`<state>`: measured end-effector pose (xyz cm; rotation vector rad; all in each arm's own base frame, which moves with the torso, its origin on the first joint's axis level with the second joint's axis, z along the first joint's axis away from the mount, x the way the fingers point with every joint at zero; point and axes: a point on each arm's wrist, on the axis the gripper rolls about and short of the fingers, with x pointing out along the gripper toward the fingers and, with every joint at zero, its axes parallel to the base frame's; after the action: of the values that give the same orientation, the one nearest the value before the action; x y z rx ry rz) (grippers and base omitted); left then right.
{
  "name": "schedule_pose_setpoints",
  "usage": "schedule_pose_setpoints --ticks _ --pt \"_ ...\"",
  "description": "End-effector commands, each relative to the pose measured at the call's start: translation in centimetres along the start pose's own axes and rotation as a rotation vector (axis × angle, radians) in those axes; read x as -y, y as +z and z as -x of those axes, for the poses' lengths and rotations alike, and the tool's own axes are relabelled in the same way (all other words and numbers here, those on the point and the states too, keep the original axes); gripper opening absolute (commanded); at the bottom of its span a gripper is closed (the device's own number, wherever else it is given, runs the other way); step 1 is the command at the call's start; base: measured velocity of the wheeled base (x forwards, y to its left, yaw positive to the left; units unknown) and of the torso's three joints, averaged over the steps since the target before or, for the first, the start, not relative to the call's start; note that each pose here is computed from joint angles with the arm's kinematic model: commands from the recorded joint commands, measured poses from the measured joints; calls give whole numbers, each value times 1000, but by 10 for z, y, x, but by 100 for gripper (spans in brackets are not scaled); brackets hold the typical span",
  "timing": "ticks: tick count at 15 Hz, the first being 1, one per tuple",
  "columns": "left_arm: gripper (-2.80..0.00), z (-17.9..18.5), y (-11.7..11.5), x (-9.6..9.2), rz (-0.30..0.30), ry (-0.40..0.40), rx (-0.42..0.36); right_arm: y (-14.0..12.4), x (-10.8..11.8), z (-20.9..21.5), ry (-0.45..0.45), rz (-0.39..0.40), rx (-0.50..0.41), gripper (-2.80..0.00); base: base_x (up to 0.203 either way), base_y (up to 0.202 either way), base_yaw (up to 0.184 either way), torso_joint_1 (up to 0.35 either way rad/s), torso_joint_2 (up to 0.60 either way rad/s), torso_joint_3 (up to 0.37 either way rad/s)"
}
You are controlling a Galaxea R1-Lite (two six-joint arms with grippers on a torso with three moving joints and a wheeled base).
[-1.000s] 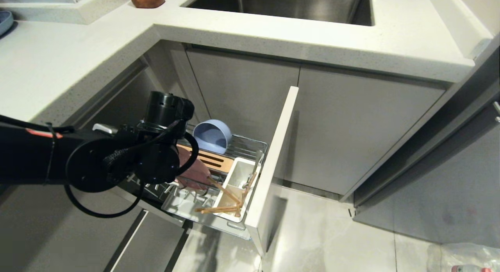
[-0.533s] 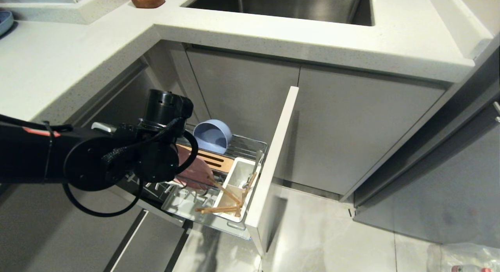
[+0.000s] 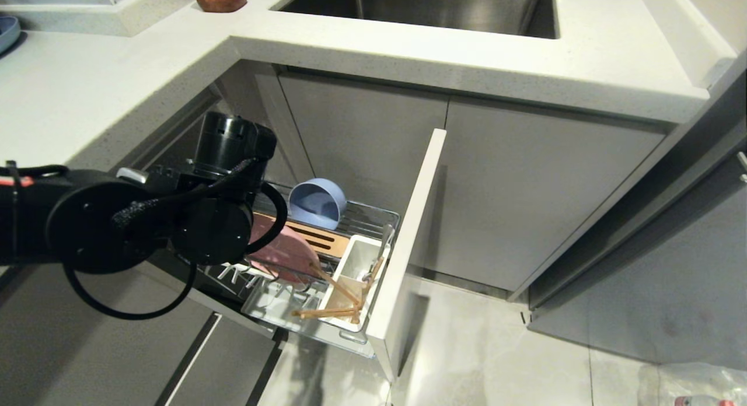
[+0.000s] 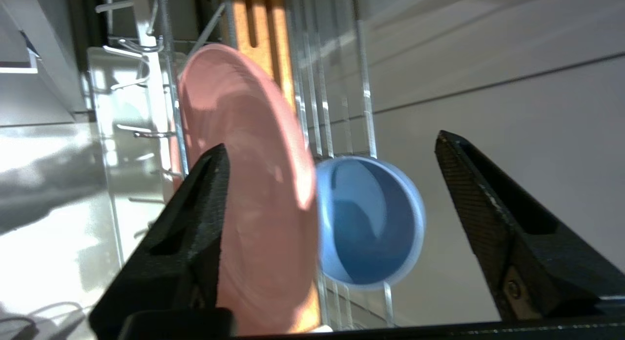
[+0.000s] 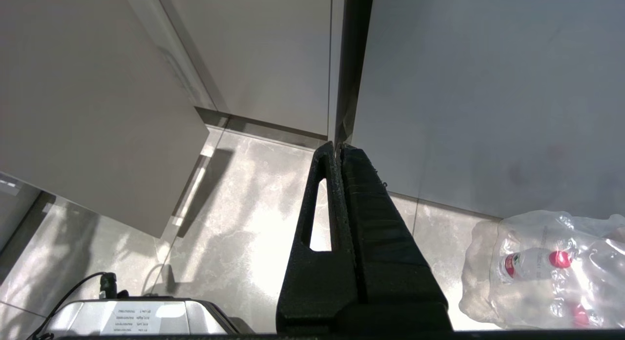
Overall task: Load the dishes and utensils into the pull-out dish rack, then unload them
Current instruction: Pick up the plate and place it in the cupboard
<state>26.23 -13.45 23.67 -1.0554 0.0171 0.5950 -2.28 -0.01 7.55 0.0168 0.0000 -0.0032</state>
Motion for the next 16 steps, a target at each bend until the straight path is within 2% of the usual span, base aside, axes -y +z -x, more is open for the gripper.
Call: schedule_pose_setpoints --ticks 1,2,3,4,8,11,13,16 --pt "0 10 9 6 38 -28 -2 0 0 0 0 0 -2 -280 0 0 0 0 0 0" --pt "0 17 15 10 50 -44 -6 0 0 0 0 0 0 -280 0 0 0 0 0 0" --pt "-42 22 20 12 53 -51 -11 0 0 0 0 0 -2 -280 0 0 0 0 0 0" --pt "-280 26 25 12 45 -49 -15 0 0 0 0 0 -2 -280 0 0 0 0 0 0" --pt "-280 47 45 21 52 -80 -45 0 0 0 0 0 -2 -280 0 0 0 0 0 0" --pt "-280 66 61 32 15 -136 -64 0 0 0 0 0 -2 -280 0 0 0 0 0 0" --pt "-280 84 82 43 -36 -202 -61 0 0 0 0 0 -2 -280 0 0 0 0 0 0" --pt "-280 114 127 55 -43 -305 -39 0 0 0 0 0 -2 -280 0 0 0 0 0 0"
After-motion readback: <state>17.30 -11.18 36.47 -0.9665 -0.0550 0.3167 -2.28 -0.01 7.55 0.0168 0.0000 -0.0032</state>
